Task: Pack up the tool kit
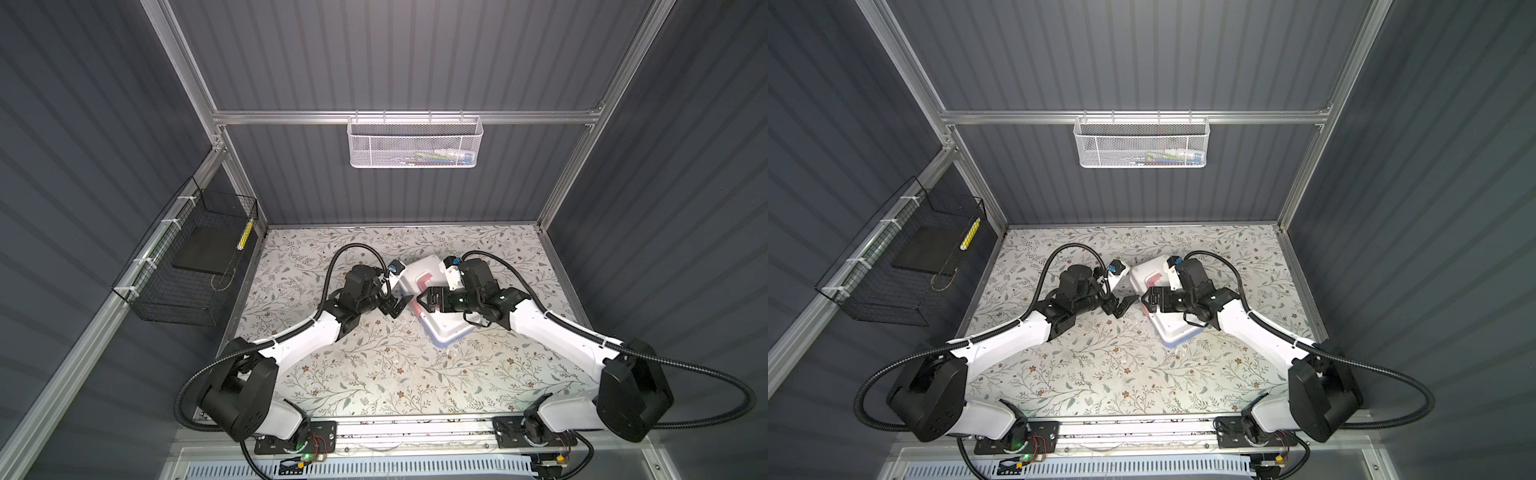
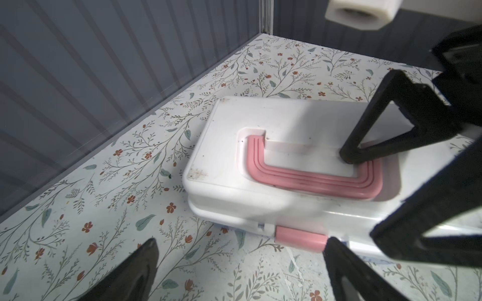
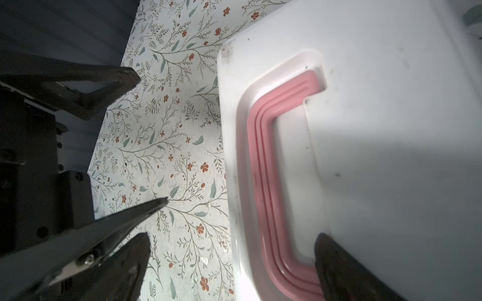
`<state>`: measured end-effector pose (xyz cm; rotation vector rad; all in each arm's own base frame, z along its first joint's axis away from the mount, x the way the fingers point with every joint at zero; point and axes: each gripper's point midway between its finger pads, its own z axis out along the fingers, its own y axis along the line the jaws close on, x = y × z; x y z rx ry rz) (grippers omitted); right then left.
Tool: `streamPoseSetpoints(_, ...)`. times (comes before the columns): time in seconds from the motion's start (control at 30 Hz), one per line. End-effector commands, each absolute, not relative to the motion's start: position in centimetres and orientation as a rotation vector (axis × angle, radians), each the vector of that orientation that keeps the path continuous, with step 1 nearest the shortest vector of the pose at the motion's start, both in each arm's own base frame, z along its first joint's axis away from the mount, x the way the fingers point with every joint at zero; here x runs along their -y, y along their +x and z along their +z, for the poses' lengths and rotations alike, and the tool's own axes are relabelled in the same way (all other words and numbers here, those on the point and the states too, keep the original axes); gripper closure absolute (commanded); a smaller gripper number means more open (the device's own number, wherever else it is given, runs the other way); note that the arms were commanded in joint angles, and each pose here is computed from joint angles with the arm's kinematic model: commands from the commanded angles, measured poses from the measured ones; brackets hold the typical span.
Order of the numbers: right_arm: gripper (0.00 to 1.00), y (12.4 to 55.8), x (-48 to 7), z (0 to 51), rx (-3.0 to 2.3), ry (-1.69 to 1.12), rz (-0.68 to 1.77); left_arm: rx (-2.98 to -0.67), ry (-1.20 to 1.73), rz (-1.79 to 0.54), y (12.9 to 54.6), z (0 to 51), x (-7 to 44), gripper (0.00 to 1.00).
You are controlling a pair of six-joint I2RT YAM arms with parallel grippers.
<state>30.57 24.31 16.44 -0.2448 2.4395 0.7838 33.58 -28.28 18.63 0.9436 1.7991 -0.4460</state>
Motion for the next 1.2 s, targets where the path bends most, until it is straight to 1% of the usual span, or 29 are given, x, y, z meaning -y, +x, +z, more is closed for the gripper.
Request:
streamPoseSetpoints(0.0, 0.01, 30.1, -21.6, 17.5, -2.464, -0.221, 0.671, -1.871, 0.866, -0.411, 33.0, 17.8, 26.3, 0.00)
streamPoseSetpoints(0.17, 0.01, 30.4, -19.1, 20.8, -2.356, -0.227, 0.595, -1.882, 0.705, -0.328, 33.3, 18.5, 23.6, 0.00)
streamPoseSetpoints(0.33, 0.01, 30.4, -14.0, 23.3, -2.191, -0.193, 0.389, -1.930, 0.446, -0.138, 34.4, 17.8, 18.3, 0.00)
streamPoseSetpoints(0.4, 0.01, 30.5, -11.4, 23.7, -2.103, -0.168, 0.251, -1.944, 0.368, -0.089, 34.6, 17.4, 16.2, 0.00)
streamPoseSetpoints(0.5, 0.01, 30.8, -6.1, 21.7, -1.969, -0.132, -0.066, -1.953, 0.249, 0.053, 34.7, 16.0, 12.4, 0.00)
streamPoseSetpoints(0.57, 0.01, 31.0, -3.1, 20.4, -1.878, -0.075, -0.191, -1.950, 0.167, 0.128, 35.2, 15.1, 9.6, 0.00)
streamPoseSetpoints(0.63, 0.01, 30.9, -1.4, 19.1, -1.806, -0.022, -0.203, -1.946, 0.068, 0.181, 35.8, 14.4, 6.7, 0.00)
streamPoseSetpoints(0.7, 0.01, 30.6, 0.1, 18.2, -1.755, 0.051, -0.215, -1.932, 0.027, 0.218, 36.2, 14.4, 5.1, 0.00)
streamPoseSetpoints(0.8, 0.01, 30.4, 1.7, 17.2, -1.682, 0.123, -0.201, -1.902, -0.016, 0.181, 37.0, 13.5, 3.7, 0.00)
streamPoseSetpoints(0.93, 0.01, 31.3, 2.4, 15.7, -1.679, 0.145, -0.196, -1.985, 0.020, 0.235, 38.2, 10.2, 2.9, 0.00)
streamPoseSetpoints(1.07, 0.01, 33.2, 2.1, 15.5, -1.647, 0.125, -0.174, -1.918, 0.048, 0.212, 39.1, 10.0, 3.1, 0.00)
streamPoseSetpoints(1.17, 0.01, 35.1, 2.1, 15.2, -1.627, 0.122, -0.159, -1.921, 0.069, 0.228, 40.2, 9.5, 2.7, 0.00)
